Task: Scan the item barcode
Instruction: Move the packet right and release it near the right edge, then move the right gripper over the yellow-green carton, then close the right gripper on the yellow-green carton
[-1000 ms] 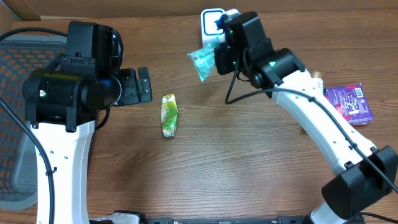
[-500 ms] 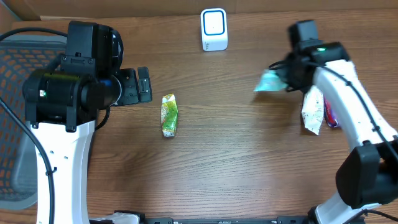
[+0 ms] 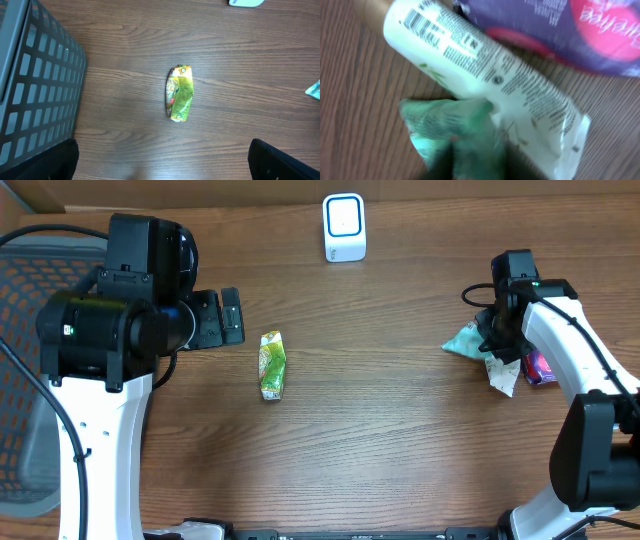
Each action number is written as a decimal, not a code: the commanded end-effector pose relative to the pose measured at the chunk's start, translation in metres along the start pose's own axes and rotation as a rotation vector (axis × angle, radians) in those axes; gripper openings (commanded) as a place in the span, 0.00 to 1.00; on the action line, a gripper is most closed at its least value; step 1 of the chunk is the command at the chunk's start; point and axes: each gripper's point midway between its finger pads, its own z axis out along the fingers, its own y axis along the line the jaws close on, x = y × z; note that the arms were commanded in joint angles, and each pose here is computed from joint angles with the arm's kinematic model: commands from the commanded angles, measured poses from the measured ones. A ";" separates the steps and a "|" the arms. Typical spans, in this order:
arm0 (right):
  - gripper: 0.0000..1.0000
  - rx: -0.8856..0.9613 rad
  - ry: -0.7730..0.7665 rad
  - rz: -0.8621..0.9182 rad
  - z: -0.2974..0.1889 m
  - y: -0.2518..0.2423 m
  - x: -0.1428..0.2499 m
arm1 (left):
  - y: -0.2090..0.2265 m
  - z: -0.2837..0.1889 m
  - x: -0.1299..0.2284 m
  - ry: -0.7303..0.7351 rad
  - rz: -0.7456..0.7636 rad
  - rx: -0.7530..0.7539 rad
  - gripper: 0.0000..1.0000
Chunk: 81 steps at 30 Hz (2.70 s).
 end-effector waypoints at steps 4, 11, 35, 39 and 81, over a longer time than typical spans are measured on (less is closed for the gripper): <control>0.99 -0.008 -0.070 -0.216 -0.028 0.008 -0.021 | 0.000 -0.001 -0.001 -0.006 -0.014 0.000 1.00; 1.00 -0.115 -0.124 -0.360 -0.095 0.036 -0.036 | 0.000 -0.001 -0.001 -0.006 -0.014 0.000 1.00; 1.00 -0.669 0.270 -1.022 -0.092 0.181 0.270 | 0.000 -0.001 -0.001 -0.006 -0.014 0.000 1.00; 1.00 -0.686 0.293 -1.102 -0.076 0.183 0.318 | 0.000 -0.001 -0.001 -0.006 -0.014 0.000 1.00; 1.00 -0.608 0.192 -1.329 -0.046 0.181 0.336 | 0.000 -0.001 -0.001 -0.006 -0.014 0.000 1.00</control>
